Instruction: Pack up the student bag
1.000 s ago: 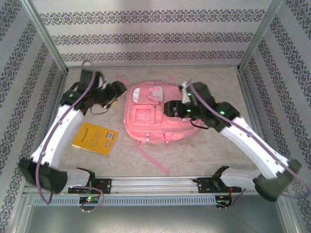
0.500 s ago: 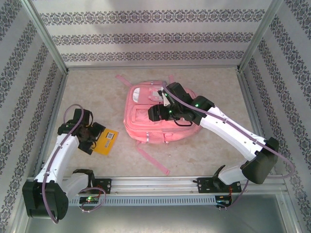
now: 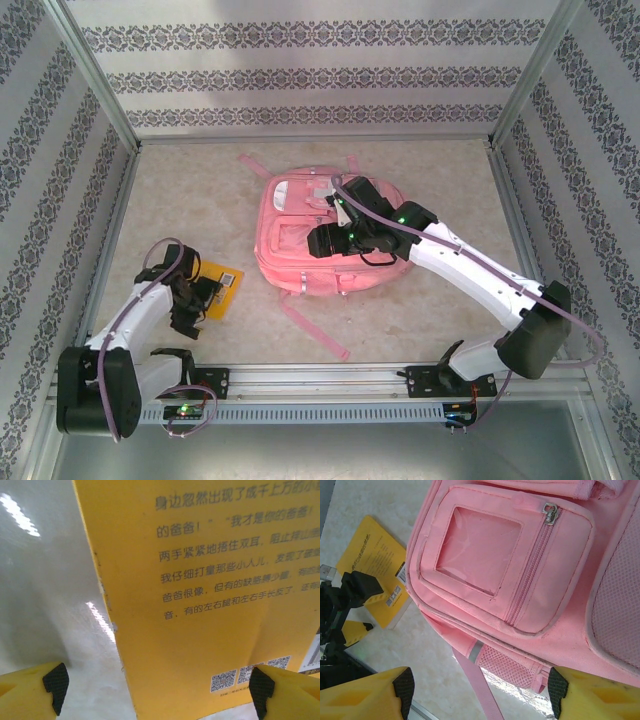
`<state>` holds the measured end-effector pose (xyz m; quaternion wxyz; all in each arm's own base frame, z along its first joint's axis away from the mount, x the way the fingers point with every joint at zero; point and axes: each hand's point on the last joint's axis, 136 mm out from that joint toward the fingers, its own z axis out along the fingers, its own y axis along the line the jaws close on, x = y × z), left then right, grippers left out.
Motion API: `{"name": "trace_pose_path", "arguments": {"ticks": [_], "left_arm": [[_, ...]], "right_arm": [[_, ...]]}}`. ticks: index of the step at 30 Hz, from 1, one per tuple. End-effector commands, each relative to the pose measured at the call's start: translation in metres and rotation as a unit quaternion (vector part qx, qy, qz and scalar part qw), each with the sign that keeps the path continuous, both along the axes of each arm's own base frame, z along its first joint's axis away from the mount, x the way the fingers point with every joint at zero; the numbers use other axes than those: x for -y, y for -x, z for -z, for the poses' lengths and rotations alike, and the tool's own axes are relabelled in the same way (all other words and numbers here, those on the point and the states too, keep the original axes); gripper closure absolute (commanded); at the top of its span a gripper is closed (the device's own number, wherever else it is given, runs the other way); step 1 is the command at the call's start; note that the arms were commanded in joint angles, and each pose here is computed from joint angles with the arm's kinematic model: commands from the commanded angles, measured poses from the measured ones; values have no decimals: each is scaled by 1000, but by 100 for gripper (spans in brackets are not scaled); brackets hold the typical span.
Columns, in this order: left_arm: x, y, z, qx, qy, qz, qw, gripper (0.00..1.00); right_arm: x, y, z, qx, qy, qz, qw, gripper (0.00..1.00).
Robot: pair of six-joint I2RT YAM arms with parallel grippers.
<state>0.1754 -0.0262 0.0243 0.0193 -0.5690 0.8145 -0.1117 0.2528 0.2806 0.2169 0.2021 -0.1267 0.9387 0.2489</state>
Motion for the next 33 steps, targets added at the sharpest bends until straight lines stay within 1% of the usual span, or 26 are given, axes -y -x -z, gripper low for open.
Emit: {"name": "trace_pose_path", "arguments": {"ticks": [1,6,10,13,14,19,22,24,26,30,33], "left_arm": [[4,-4,0,5,13,-3,1000,9],[9,13,6,-38,11,20,999,13],[25,34,23,-74,35,35,996,16],[36,44,28,-82,34,58,994,18],[42,43,27,-77,35,71,994,20],[66,41,15,-72,25,138,987,23],[54,34,-18,-47,-23,160,986,21],[39,28,-43,-7,-55,152,987,21],[25,32,-59,19,-61,115,991,23],[-4,54,-70,23,-75,28,997,27],[-19,65,-77,25,-99,-18,995,27]], "right_arm": [[2,-3,1,-7,6,2,1000,29],[-1,-8,4,-7,8,7,1000,31],[-7,-11,3,-8,2,6,1000,32],[-19,-13,0,-13,-11,-9,1000,32],[-25,-12,-1,-17,-17,-16,1000,32],[-71,-5,0,-47,-39,-74,995,33],[-103,-3,2,-60,-45,-107,991,35],[-120,-2,4,-66,-45,-121,989,37],[-139,-2,9,-77,-46,-136,987,42],[-175,-1,25,-109,-51,-154,981,46],[-196,-2,47,-129,-38,-163,977,47]]}}
